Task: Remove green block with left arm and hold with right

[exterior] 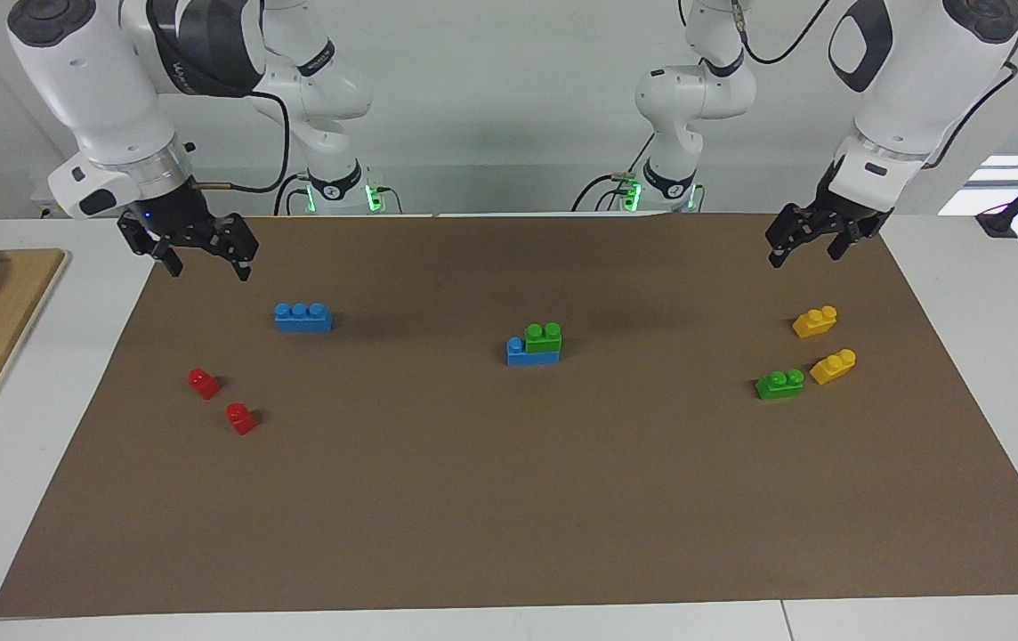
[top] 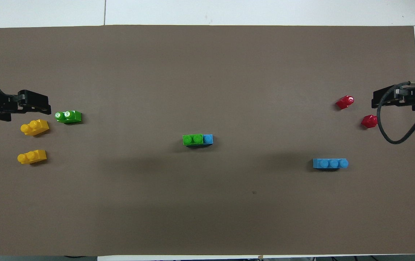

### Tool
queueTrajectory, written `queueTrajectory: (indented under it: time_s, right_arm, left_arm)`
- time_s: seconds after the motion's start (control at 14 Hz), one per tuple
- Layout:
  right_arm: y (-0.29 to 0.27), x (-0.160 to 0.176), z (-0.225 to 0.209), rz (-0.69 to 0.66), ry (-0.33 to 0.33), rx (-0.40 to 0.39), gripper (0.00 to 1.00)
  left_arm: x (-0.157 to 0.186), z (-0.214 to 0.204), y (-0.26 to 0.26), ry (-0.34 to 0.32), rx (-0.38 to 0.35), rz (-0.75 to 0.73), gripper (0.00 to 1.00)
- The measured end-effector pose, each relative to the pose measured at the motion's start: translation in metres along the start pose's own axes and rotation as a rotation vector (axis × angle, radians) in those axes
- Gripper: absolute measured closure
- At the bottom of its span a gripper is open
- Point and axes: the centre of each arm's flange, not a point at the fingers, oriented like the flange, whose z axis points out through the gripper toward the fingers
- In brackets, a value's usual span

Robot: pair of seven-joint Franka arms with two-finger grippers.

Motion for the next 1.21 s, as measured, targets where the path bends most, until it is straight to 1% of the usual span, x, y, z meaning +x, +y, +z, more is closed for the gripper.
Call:
queueTrajectory:
  time_s: [0.14,0.21,0.36,0.79,1.0,1.21]
  right_arm:
    - [0.0,0.0,0.0,0.0,0.0,0.0,0.0]
    - [0.0,0.0,0.0,0.0,0.0,0.0,0.02]
    - [0.0,0.0,0.0,0.0,0.0,0.0,0.0]
    - [-0.001,0.0,0.0,0.018,0.0,0.0,0.0]
    - [-0.002,0.0,0.0,0.068,0.0,0.0,0.01]
    - [-0.003,0.0,0.0,0.15,-0.002,0.001,0.0]
  left_arm:
    - [0.0,0.0,0.0,0.0,0.0,0.0,0.0]
    - [0.0,0.0,0.0,0.0,0.0,0.0,0.0]
    - [0.0,0.0,0.0,-0.001,0.0,0.0,0.0]
    - [0.001,0.0,-0.01,-0.005,0.001,-0.017,0.0]
    - [0.003,-0.001,-0.022,-0.003,0.0,-0.04,0.0]
    - [0.002,0.0,-0.021,-0.009,0.001,-0.038,0.0]
